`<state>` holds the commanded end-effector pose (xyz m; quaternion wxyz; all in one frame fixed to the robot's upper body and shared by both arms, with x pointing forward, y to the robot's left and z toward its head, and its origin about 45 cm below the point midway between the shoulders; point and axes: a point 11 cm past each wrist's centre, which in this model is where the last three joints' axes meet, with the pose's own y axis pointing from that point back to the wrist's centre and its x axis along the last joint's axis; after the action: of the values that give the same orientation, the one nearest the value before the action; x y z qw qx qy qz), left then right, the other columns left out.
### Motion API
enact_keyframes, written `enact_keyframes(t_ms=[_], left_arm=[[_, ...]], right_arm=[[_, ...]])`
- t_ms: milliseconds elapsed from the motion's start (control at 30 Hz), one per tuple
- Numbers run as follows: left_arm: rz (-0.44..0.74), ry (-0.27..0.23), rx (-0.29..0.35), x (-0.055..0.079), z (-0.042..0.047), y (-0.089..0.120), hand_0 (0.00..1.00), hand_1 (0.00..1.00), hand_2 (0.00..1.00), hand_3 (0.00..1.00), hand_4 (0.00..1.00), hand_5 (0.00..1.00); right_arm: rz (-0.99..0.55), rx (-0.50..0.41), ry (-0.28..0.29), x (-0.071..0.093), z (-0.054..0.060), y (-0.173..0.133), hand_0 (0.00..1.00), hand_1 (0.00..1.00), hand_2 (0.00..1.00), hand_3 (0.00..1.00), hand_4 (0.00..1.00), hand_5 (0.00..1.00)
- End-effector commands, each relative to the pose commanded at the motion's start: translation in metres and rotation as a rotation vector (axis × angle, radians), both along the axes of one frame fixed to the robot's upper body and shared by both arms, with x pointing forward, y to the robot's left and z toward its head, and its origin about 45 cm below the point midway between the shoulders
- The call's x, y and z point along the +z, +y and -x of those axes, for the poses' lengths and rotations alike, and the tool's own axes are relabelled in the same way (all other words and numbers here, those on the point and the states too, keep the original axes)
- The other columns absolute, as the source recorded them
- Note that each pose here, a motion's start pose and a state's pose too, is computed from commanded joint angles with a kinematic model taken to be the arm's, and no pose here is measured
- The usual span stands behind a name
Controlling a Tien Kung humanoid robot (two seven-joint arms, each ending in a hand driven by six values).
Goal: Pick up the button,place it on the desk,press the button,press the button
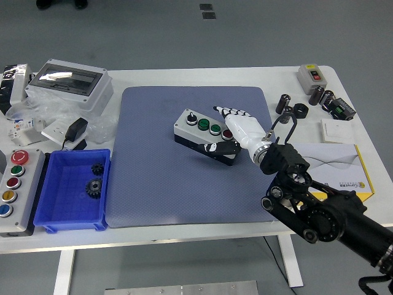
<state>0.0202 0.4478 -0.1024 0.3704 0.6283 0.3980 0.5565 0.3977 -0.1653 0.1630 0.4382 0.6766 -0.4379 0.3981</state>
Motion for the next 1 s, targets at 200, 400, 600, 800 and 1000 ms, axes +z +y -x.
enact_keyframes(t_ms=[200,400,600,800,1000], left_arm=[[-0.001,-0.002,-0.001,0.0,-0.0004,0.001,0.62,0.61,0.542,0.609,0.629,0.196],[0.0,-0.005,-0.001,0.0,-0.0013,0.001,0.62,0.61,0.542,0.609,0.629,0.193],[0.0,-0.005,-0.003,0.0,-0.001,0.001,0.62,0.61,0.542,0.609,0.627,0.188],[0.001,-0.002,-0.007,0.0,-0.0005,0.0,0.62,0.61,0.543,0.607,0.624,0.184],[0.003,0.0,-0.011,0.0,-0.0004,0.0,0.62,0.61,0.543,0.605,0.623,0.181]], right_arm=[[0.029,-0.002,-0.012,-0.001,-0.001,0.002,0.998,0.998,0.998,0.998,0.998,0.669],[0.068,0.012,-0.006,-0.007,0.001,0.008,0.947,0.928,0.99,0.998,0.998,0.667],[0.08,0.013,0.002,-0.012,0.002,0.009,0.692,0.78,0.889,0.998,0.998,0.64],[0.076,0.005,0.009,-0.016,0.002,0.007,0.48,0.704,0.837,0.998,0.998,0.515],[0.073,0.001,0.013,-0.02,0.002,0.006,0.415,0.678,0.8,0.998,0.998,0.491]])
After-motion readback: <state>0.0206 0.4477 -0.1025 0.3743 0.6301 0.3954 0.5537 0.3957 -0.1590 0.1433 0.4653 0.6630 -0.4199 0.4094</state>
